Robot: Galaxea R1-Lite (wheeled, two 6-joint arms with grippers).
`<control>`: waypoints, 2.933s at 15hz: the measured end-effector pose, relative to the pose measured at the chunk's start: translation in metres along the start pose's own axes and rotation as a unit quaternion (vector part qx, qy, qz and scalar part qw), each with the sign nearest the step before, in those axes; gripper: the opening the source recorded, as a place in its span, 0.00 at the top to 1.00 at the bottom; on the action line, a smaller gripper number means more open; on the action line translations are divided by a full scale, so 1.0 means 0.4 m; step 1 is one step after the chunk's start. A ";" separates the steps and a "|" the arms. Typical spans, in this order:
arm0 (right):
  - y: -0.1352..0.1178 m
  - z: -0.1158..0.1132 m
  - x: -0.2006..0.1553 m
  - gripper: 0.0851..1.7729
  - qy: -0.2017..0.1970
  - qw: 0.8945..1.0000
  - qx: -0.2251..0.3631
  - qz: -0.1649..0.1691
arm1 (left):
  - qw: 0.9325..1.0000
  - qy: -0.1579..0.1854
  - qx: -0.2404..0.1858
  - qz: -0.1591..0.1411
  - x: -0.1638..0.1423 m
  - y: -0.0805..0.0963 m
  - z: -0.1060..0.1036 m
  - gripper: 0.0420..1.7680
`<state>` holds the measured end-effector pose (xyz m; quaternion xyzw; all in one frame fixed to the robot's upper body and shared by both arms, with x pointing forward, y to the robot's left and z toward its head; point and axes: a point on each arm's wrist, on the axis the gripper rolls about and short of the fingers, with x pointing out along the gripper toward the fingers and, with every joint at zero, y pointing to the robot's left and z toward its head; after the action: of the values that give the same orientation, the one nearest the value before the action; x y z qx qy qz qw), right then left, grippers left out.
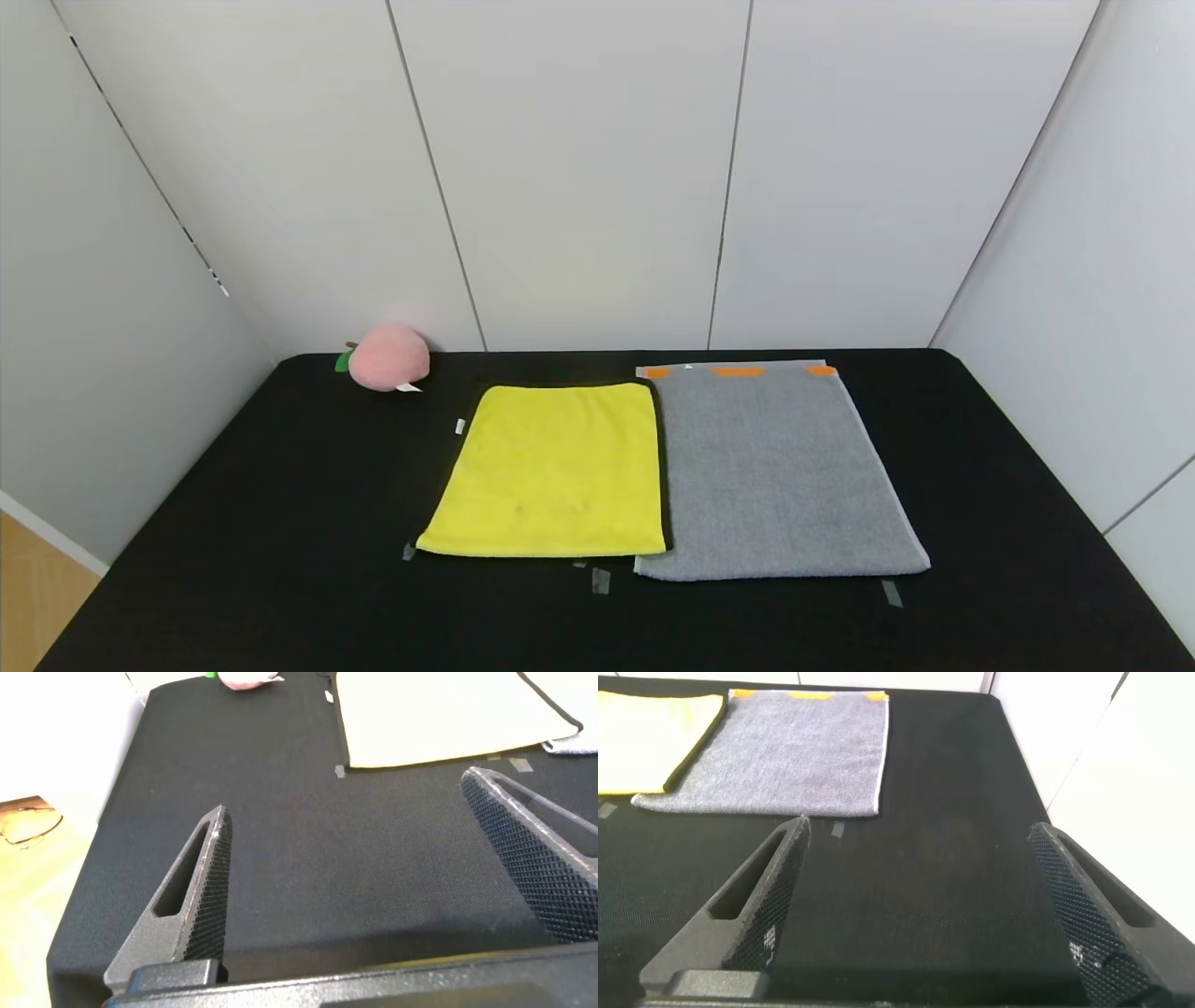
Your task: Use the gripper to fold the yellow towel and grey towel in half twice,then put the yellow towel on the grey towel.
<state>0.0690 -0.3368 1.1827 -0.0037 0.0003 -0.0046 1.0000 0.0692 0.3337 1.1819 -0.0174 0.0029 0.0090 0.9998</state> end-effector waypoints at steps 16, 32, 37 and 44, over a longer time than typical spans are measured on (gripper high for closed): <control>0.000 0.001 0.000 0.04 -0.001 1.000 0.002 0.001 | 1.000 -0.001 0.002 0.000 0.000 0.000 0.000 0.03; -0.004 0.283 -0.089 0.04 -0.049 0.999 0.005 0.016 | 0.994 -0.087 0.053 -0.045 -0.080 -0.013 0.272 0.03; -0.012 0.423 -0.049 0.04 -0.033 0.998 0.005 0.056 | 0.994 -0.080 0.064 -0.045 -0.042 -0.019 0.409 0.03; 0.016 0.558 0.127 0.04 0.038 0.991 -0.002 0.129 | 0.996 -0.026 0.065 -0.049 0.105 -0.026 0.545 0.03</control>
<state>0.1200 -0.3294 1.4058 -0.0051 0.0384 0.1242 0.9915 0.1124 0.3317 1.3999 0.0476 -0.0236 -0.0398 0.9978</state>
